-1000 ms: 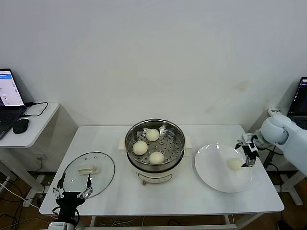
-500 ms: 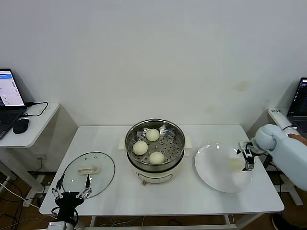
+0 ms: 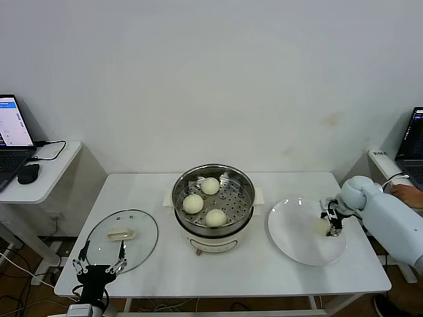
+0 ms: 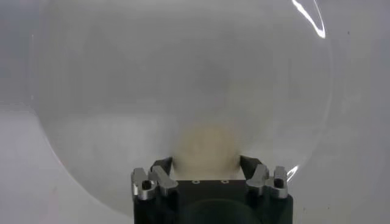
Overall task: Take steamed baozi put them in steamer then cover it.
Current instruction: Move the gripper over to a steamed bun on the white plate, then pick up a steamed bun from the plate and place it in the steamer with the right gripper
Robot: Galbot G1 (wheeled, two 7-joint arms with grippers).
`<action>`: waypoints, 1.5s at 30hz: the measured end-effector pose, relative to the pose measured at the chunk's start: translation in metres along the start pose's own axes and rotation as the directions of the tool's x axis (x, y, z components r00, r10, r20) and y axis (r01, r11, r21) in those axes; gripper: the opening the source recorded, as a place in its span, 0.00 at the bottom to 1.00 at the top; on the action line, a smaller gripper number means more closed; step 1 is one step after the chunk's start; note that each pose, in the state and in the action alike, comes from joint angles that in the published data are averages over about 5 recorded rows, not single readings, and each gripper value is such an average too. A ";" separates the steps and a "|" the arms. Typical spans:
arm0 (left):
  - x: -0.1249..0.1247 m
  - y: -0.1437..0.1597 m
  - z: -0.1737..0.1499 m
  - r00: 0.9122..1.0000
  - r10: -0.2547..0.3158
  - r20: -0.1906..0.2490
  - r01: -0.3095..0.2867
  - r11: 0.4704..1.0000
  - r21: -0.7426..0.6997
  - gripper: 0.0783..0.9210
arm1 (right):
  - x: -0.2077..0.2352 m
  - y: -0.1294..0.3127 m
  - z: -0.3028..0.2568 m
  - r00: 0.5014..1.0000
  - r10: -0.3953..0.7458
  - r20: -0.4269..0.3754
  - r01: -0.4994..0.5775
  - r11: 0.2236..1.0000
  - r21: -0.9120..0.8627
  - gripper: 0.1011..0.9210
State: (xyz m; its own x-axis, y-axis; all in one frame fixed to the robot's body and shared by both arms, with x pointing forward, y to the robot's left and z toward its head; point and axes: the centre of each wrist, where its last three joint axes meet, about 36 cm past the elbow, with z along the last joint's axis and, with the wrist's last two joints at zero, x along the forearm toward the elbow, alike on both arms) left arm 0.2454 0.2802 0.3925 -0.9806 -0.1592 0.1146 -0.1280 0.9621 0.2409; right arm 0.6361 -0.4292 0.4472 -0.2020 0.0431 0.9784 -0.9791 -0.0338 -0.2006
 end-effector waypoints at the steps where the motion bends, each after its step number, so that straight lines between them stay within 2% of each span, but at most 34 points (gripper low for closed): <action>1: 0.000 0.000 0.000 1.000 0.000 0.000 0.000 1.000 0.000 0.88 | 0.000 0.000 0.000 1.000 0.000 0.001 0.000 1.000 0.000 0.65; 8: 0.000 0.000 -0.002 1.000 0.000 0.005 0.000 1.000 0.002 0.88 | 0.012 -0.005 -0.001 1.000 0.009 0.013 -0.009 1.000 -0.003 0.61; 14: -0.003 -0.003 -0.003 1.000 0.006 0.011 -0.006 1.000 0.007 0.88 | 0.044 -0.013 -0.003 0.999 0.037 0.030 -0.037 0.999 -0.005 0.61; 21: -0.006 -0.006 -0.007 0.999 0.021 0.024 -0.021 1.000 0.012 0.88 | 0.115 -0.033 -0.022 0.990 0.114 0.080 -0.114 0.993 -0.001 0.62; 32: -0.007 -0.008 -0.011 0.999 0.030 0.035 -0.031 0.999 0.020 0.88 | 0.237 -0.061 -0.114 0.952 0.198 0.233 -0.217 0.974 0.059 0.63; 38: -0.006 -0.009 -0.012 0.999 0.023 0.038 -0.024 0.999 0.030 0.88 | 0.257 -0.059 -0.172 0.939 0.173 0.298 -0.202 0.977 0.068 0.63; 45: -0.005 -0.009 -0.014 0.999 0.009 0.042 -0.011 0.999 0.044 0.88 | 0.245 -0.054 -0.226 0.941 0.131 0.312 -0.158 0.986 0.060 0.63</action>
State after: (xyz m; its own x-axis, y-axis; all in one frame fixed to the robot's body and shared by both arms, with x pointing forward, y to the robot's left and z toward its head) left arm 0.2533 0.2694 0.4032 -0.9871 -0.1409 0.0766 -0.1235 0.9725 0.1974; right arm 0.6340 -0.1915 0.6862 -0.3110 -0.2756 0.9096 -0.9318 -0.1002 -0.3489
